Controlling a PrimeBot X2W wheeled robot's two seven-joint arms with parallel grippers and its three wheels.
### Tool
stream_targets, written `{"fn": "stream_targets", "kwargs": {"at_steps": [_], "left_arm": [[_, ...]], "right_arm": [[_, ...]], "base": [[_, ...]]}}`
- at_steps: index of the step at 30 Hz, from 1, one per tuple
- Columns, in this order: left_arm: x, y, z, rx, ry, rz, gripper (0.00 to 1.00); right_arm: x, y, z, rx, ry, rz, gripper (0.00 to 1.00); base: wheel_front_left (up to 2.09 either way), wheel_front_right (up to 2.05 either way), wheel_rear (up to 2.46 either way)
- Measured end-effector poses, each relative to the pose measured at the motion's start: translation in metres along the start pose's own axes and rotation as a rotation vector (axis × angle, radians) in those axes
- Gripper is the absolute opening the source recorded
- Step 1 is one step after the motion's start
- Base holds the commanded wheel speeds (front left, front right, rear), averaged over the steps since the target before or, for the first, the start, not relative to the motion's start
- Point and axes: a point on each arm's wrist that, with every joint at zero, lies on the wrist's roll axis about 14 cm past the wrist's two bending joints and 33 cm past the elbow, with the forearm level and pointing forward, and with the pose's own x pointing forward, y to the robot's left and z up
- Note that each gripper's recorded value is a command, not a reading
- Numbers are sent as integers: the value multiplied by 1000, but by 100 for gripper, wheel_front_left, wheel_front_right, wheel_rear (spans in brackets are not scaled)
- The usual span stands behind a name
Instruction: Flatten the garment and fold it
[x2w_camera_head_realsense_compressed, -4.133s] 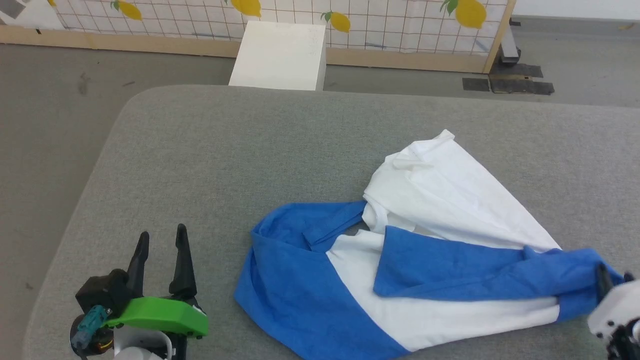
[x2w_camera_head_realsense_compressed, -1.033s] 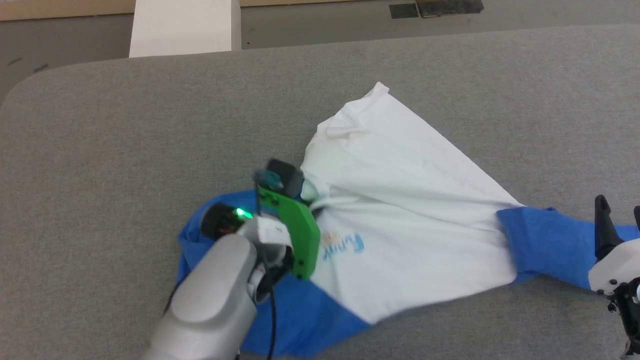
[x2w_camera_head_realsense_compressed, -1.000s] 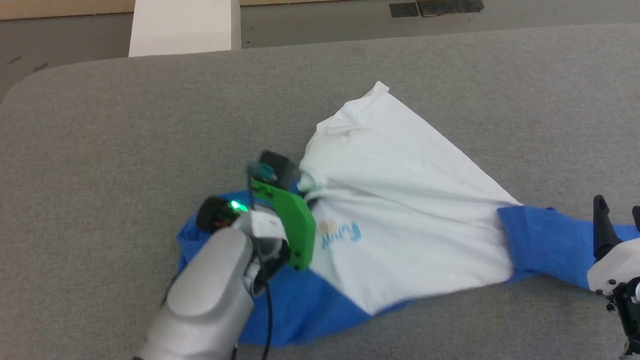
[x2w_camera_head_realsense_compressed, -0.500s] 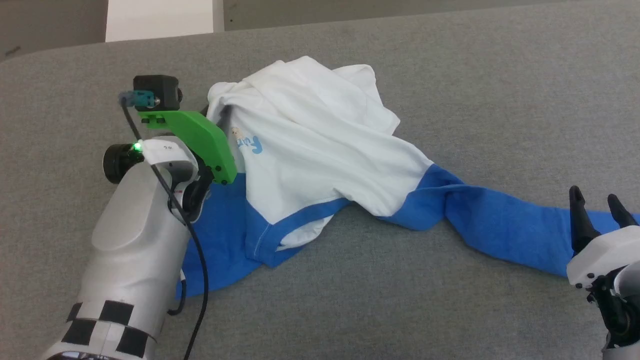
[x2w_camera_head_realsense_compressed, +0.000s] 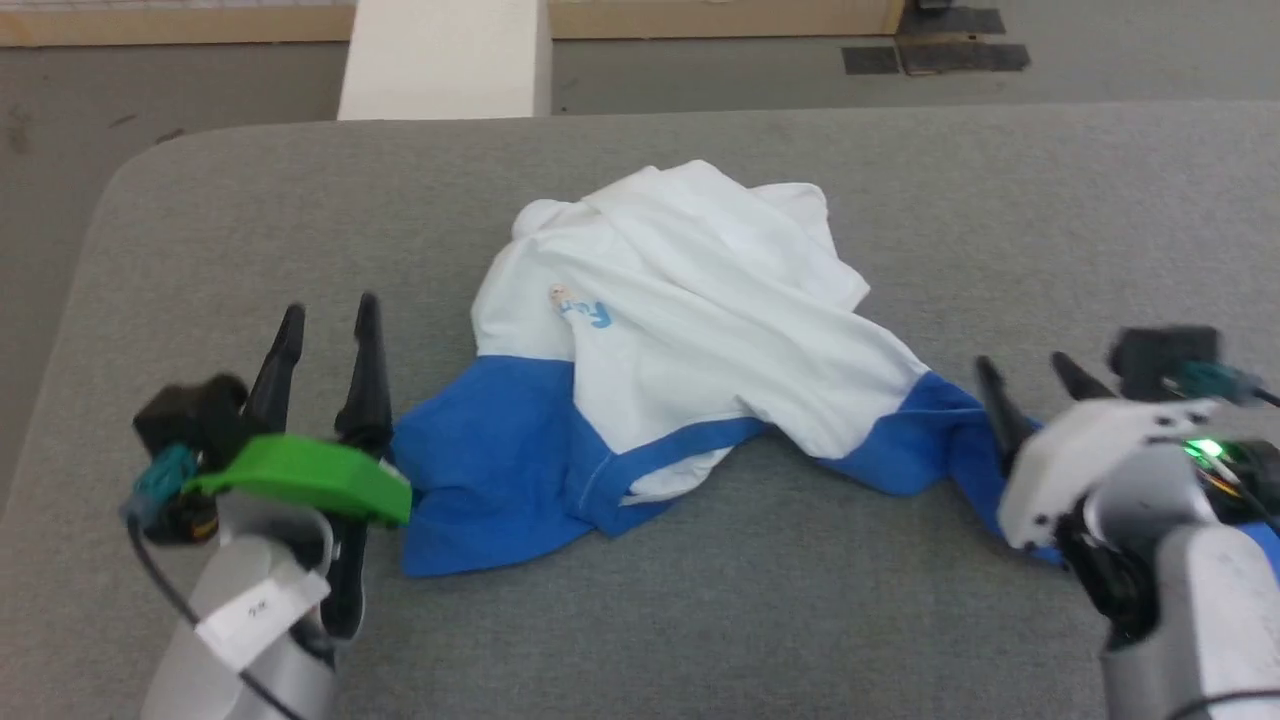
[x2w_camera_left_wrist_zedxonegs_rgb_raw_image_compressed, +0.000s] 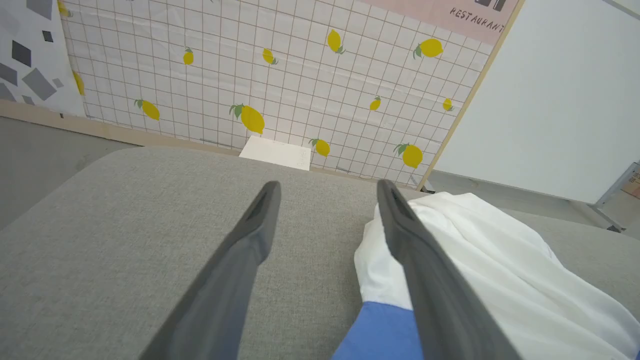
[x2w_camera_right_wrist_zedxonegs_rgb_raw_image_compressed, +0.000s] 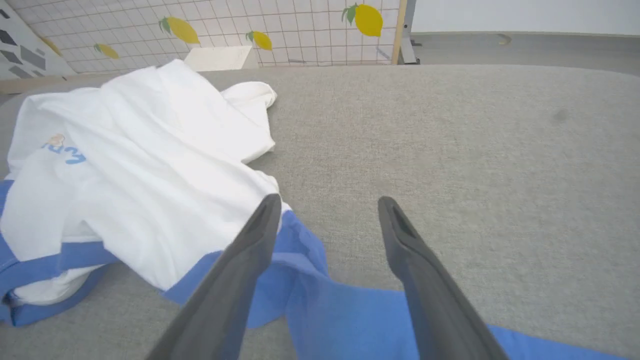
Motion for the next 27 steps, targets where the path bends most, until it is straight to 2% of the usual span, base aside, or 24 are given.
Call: {"fn": "stream_targets", "kwargs": {"at_steps": [4, 6, 9, 13, 17, 18, 19, 24, 27], "left_arm": [[-27, 25, 3, -2, -14, 93, 100], [-35, 35, 6, -2, -23, 131, 100], [-39, 44, 11, -2, -41, 161, 100], [-43, 53, 13, 5, -46, 183, 100], [-49, 61, 10, 10, -38, 208, 100], [-50, 62, 9, 10, -35, 212, 100], [-51, 63, 8, 9, -31, 217, 100], [-52, 63, 4, 3, -20, 210, 100], [-48, 62, 4, 0, -22, 198, 100]], "right_arm": [[26, 37, 3, -142, 103, 72, 100], [39, 43, -2, -231, 176, 73, 100], [56, 45, -11, -304, 263, 67, 100], [70, 43, -41, -376, 412, 55, 100], [77, 45, -68, -398, 531, 67, 100], [80, 45, -68, -397, 541, 66, 43], [84, 45, -65, -404, 535, 65, 0], [106, 35, -46, -444, 500, 39, 0], [129, 13, -6, -493, 415, -31, 0]], "base": [[0, 0, 0], [0, 0, 0], [0, 0, 0], [0, 0, 0], [0, 0, 0], [0, 0, 0], [0, 0, 0], [0, 0, 0], [0, 0, 0]]}}
